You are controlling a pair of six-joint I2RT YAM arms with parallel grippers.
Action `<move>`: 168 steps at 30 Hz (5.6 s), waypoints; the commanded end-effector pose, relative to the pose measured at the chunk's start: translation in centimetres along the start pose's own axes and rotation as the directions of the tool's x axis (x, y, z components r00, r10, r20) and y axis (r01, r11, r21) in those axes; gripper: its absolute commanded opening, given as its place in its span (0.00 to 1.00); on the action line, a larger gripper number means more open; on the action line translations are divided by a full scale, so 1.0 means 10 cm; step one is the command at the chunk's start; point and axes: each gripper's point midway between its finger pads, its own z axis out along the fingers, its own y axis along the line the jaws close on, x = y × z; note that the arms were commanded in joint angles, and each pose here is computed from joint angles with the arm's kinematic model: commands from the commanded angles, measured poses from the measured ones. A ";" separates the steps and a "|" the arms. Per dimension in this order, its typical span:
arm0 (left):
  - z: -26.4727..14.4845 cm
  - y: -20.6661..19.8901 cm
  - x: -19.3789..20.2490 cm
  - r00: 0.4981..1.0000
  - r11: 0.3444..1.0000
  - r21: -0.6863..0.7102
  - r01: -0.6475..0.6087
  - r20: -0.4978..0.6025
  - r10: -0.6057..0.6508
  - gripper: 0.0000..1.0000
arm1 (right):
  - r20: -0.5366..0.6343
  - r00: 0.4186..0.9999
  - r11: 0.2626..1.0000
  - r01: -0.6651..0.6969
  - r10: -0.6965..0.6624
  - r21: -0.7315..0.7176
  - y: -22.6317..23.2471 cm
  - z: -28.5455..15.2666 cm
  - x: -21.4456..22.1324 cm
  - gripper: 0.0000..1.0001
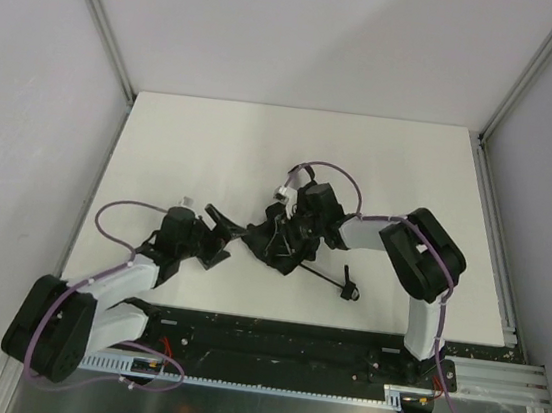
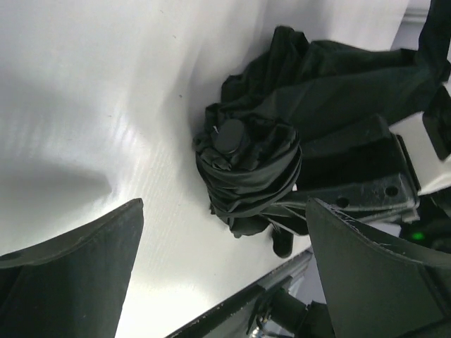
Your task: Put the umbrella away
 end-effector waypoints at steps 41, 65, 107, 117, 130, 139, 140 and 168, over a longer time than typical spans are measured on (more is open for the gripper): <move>0.83 0.19 0.32 0.996 0.988 -0.126 0.088 -0.013 -0.090 0.01 | -0.137 0.934 0.942 -0.318 0.330 0.106 -0.14 -0.25 0.28 0.35; 0.65 0.27 0.47 0.978 0.928 -0.357 0.106 -0.131 -0.162 0.00 | -0.358 0.823 0.491 0.556 -0.442 0.671 0.14 -0.37 -0.33 0.78; 0.46 -0.34 0.03 0.990 0.996 -0.002 0.090 -0.110 -0.090 1.00 | -0.257 0.923 0.958 -0.277 0.287 0.074 -0.15 0.08 0.92 0.00; 0.79 -0.18 0.06 0.987 0.990 -0.097 0.106 -0.110 -0.116 0.99 | -0.214 0.935 0.958 -0.286 0.283 0.017 -0.12 0.09 0.78 0.00; 1.05 0.16 0.02 0.992 0.973 -0.207 0.099 -0.054 -0.113 0.45 | -0.175 0.961 0.969 -0.231 0.213 -0.091 0.08 0.03 0.53 0.00; 0.96 0.14 0.08 0.991 0.975 -0.201 0.093 -0.073 -0.110 0.02 | -0.103 0.974 0.965 -0.177 0.200 0.192 -0.10 -0.18 0.22 0.31; 0.95 0.16 0.10 0.989 0.972 -0.211 0.103 -0.084 -0.123 0.01 | -0.089 0.979 0.957 -0.157 0.183 0.246 -0.12 -0.24 0.16 0.39; 0.71 0.13 0.32 0.954 0.929 -0.341 0.143 -0.204 -0.222 0.19 | -0.364 0.913 0.653 0.392 -0.186 0.648 -0.41 -0.07 0.28 0.09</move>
